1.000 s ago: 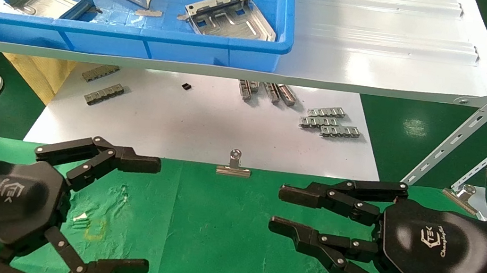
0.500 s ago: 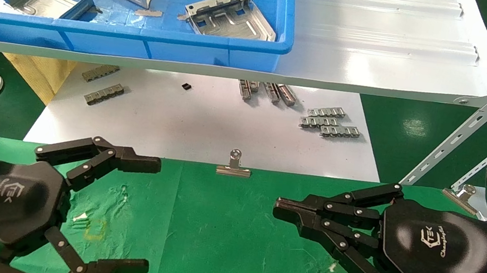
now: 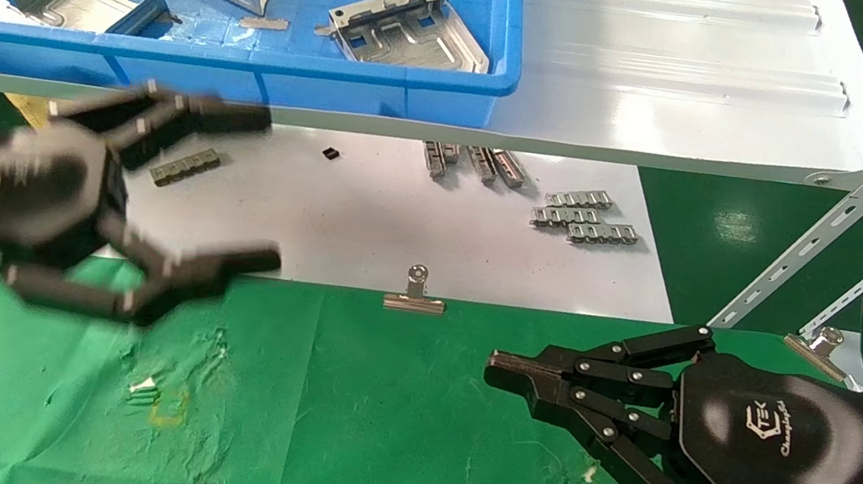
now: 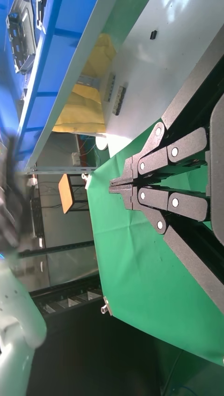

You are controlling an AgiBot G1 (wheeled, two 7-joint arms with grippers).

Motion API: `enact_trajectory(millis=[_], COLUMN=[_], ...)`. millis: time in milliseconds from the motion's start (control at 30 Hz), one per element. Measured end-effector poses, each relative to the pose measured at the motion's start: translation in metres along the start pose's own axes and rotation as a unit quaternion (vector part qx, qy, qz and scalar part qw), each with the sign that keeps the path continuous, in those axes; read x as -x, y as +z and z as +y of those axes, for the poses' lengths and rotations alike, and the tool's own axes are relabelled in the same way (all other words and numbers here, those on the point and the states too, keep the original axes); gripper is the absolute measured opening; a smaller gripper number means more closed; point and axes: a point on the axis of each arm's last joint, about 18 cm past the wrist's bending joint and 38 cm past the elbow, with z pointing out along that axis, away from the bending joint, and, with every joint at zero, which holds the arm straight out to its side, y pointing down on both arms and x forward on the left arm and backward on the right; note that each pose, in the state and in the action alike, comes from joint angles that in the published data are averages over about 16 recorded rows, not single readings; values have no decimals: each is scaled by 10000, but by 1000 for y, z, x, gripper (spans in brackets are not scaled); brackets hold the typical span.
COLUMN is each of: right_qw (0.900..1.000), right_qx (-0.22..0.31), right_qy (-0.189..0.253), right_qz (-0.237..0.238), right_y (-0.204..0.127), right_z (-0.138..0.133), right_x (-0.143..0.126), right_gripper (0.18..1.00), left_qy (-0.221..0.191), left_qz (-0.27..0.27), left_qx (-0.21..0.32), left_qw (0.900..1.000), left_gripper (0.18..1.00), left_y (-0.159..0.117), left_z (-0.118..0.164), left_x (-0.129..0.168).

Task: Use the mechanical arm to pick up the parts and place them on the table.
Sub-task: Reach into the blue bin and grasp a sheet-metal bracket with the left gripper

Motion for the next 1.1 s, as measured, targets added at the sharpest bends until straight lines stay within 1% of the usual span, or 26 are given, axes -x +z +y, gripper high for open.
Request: enact_trajectory(millis=[133,267,400,533,633,767,933,1100], right_qw=[10000,10000,10000,10000,10000,10000,10000,10000], right_qx=[0,0,0,0,0,0,0,0], right_qy=[0,0,0,0,0,0,0,0], right_qz=[0,0,0,0,0,0,0,0], right_y=[0,0,0,0,0,0,0,0], right_z=[0,0,0,0,0,0,0,0], right_x=[0,0,0,0,0,0,0,0], right_gripper=[192,192,192,192,192,193,201,221], left_qy=[131,132,60,-26,-74,-107,-179,-212], left_qz=[-569,-1180,-1777,-2349,-2714,-3038,-3278,-3440], left_qx=[-43,80,419,816,1091,1386,1564,1634], left_qw=[9983,9929,9832,9686,9562,9425,9315,9244], left_gripper=[1001,1001,1001,1001,1001,1000,996,974], left_y=[12,27,38,42,42,43,44,43], left_z=[-20,-37,-42,-39,-33,-25,-17,-11], left_x=[50,102,145,177,194,207,216,220])
